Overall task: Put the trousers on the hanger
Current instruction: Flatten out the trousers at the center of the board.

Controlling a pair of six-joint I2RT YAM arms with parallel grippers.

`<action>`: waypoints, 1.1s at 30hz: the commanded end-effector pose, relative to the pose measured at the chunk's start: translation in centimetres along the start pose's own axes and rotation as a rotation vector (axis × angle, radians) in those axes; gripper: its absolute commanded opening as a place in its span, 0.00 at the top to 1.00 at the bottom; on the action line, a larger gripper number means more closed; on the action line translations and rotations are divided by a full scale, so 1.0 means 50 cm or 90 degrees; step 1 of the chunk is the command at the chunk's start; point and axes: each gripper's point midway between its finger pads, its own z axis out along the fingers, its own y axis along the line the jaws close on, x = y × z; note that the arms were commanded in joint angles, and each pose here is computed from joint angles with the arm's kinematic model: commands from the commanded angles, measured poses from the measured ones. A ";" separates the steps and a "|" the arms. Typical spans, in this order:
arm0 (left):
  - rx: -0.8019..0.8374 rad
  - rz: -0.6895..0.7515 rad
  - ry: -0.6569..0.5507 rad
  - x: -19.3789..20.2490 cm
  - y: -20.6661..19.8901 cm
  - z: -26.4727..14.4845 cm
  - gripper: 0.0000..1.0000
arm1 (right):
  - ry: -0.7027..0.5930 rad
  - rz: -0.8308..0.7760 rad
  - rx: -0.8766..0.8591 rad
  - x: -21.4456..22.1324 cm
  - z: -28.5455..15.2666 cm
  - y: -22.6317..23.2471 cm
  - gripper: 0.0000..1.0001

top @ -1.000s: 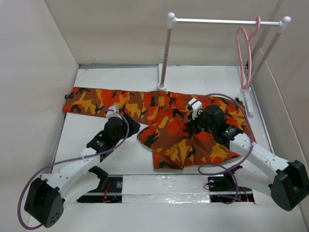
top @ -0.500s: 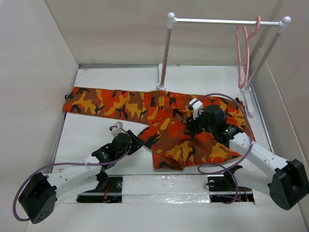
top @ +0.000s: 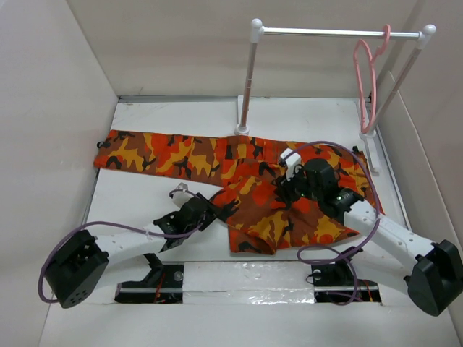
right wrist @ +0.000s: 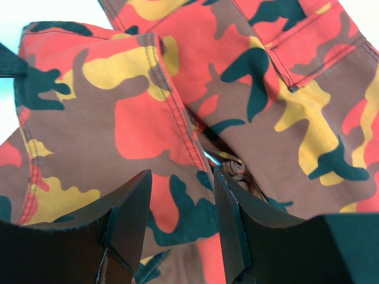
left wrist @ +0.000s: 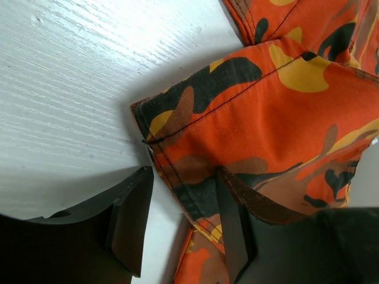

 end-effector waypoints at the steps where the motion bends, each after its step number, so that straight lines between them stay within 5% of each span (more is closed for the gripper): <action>1: -0.005 -0.012 -0.025 -0.010 0.000 0.009 0.56 | -0.038 -0.008 -0.016 -0.029 0.003 0.018 0.48; 8: -0.012 0.009 -0.070 -0.041 -0.002 0.000 0.97 | -0.049 0.000 -0.006 -0.038 -0.002 0.018 0.48; 11: -0.008 0.047 -0.127 -0.092 -0.034 -0.032 1.00 | -0.049 0.016 0.027 -0.035 -0.011 0.003 0.50; 14: -0.009 0.091 -0.215 -0.174 -0.080 -0.099 1.00 | -0.048 0.051 0.111 -0.019 -0.039 -0.038 0.69; 15: 0.005 0.091 -0.245 -0.210 -0.110 -0.144 1.00 | -0.038 0.076 0.164 -0.004 -0.054 -0.066 0.90; 16: 0.002 0.094 -0.290 -0.245 -0.119 -0.173 1.00 | -0.034 0.096 0.193 0.009 -0.066 -0.081 0.99; 17: 0.000 0.118 -0.311 -0.266 -0.125 -0.198 1.00 | -0.027 0.126 0.215 0.032 -0.075 -0.091 1.00; 25: 0.022 0.139 -0.452 -0.414 -0.170 -0.427 1.00 | -0.068 0.332 0.451 0.139 -0.223 -0.228 1.00; 29: 0.038 0.157 -0.461 -0.435 -0.182 -0.481 1.00 | -0.081 0.419 0.544 0.184 -0.277 -0.281 0.75; 30: 0.049 0.152 -0.467 -0.443 -0.186 -0.501 1.00 | -0.074 0.435 0.577 0.201 -0.290 -0.296 0.62; 33: 0.066 0.164 -0.473 -0.448 -0.177 -0.525 1.00 | -0.045 0.501 0.657 0.263 -0.320 -0.340 0.55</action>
